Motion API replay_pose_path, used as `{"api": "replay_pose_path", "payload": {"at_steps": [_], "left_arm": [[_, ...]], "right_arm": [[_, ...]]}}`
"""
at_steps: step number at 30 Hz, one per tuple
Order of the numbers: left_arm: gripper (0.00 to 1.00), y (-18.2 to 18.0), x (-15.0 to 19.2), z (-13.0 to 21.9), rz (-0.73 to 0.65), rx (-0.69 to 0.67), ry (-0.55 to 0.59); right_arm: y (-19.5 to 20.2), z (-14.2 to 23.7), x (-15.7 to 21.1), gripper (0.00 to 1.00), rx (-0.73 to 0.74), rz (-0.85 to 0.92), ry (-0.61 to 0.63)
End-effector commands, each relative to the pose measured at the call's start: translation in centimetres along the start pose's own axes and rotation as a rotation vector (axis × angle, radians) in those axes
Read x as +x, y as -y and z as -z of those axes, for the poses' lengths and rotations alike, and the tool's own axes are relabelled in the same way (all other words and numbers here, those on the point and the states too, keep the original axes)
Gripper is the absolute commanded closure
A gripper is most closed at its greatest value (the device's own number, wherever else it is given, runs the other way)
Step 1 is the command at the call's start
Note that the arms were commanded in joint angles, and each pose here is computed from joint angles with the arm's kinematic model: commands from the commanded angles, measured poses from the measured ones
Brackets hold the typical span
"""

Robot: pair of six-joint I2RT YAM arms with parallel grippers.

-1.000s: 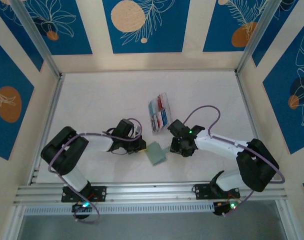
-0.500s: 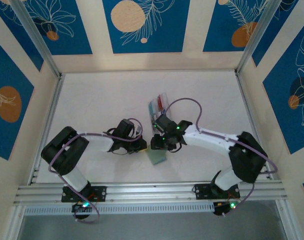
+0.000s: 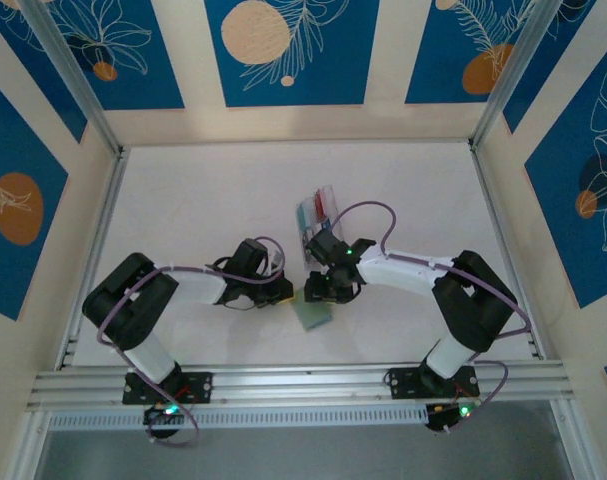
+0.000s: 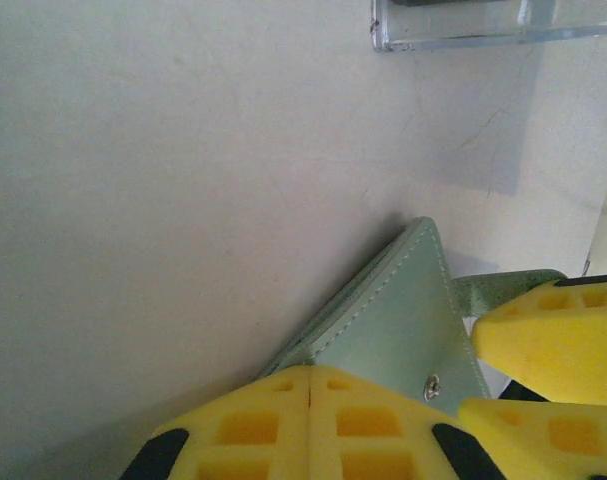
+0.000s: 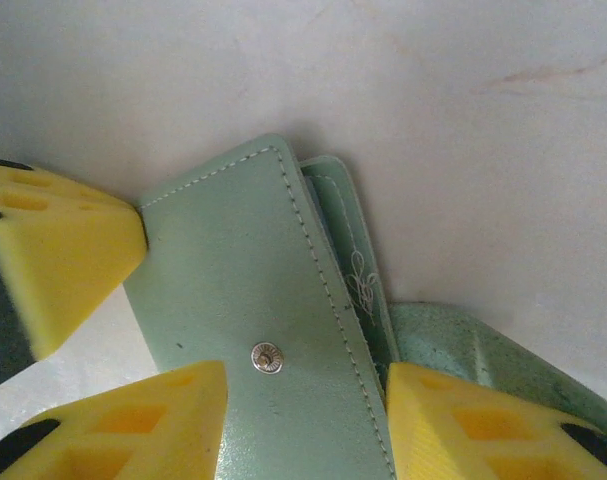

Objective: Put the credit cards into the card holder

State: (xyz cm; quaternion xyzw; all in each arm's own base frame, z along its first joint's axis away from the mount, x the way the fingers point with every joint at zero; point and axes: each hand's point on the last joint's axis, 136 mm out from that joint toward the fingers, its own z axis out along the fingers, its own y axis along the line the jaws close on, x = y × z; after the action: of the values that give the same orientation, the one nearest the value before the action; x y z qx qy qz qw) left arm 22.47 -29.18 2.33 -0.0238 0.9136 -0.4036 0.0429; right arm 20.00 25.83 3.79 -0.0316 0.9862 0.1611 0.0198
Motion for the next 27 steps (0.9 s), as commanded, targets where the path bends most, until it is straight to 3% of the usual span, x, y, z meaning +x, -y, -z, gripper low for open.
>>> {"api": "replay_pose_path", "payload": {"at_steps": [1, 5, 16, 20, 24, 27], "left_arm": [[1.0, -3.8, 1.7, -0.9, 0.043, -0.123, -0.034], [1.0, -3.9, 1.7, -0.9, 0.043, -0.124, -0.033], [1.0, -4.6, 2.1, -1.1, 0.052, -0.133, -0.038], [1.0, -4.7, 2.2, -1.2, 0.054, -0.134, -0.041], [1.0, -4.8, 2.1, -1.3, 0.052, -0.139, -0.044], [1.0, -4.8, 2.2, -1.5, 0.046, -0.139, -0.05]], "right_arm": [[-0.4, -0.6, 1.1, 0.54, -0.043, 0.012, -0.066], [-1.1, -0.3, 1.3, 0.53, -0.081, 0.015, -0.074], [1.1, -0.8, 1.5, 0.51, -0.002, -0.027, -0.092], [0.0, -0.8, 1.6, 0.52, -0.051, -0.014, -0.098], [-0.9, -0.1, 1.4, 0.62, -0.072, 0.015, -0.073], [-1.0, 0.8, 1.1, 0.79, -0.066, 0.028, -0.051]]}}
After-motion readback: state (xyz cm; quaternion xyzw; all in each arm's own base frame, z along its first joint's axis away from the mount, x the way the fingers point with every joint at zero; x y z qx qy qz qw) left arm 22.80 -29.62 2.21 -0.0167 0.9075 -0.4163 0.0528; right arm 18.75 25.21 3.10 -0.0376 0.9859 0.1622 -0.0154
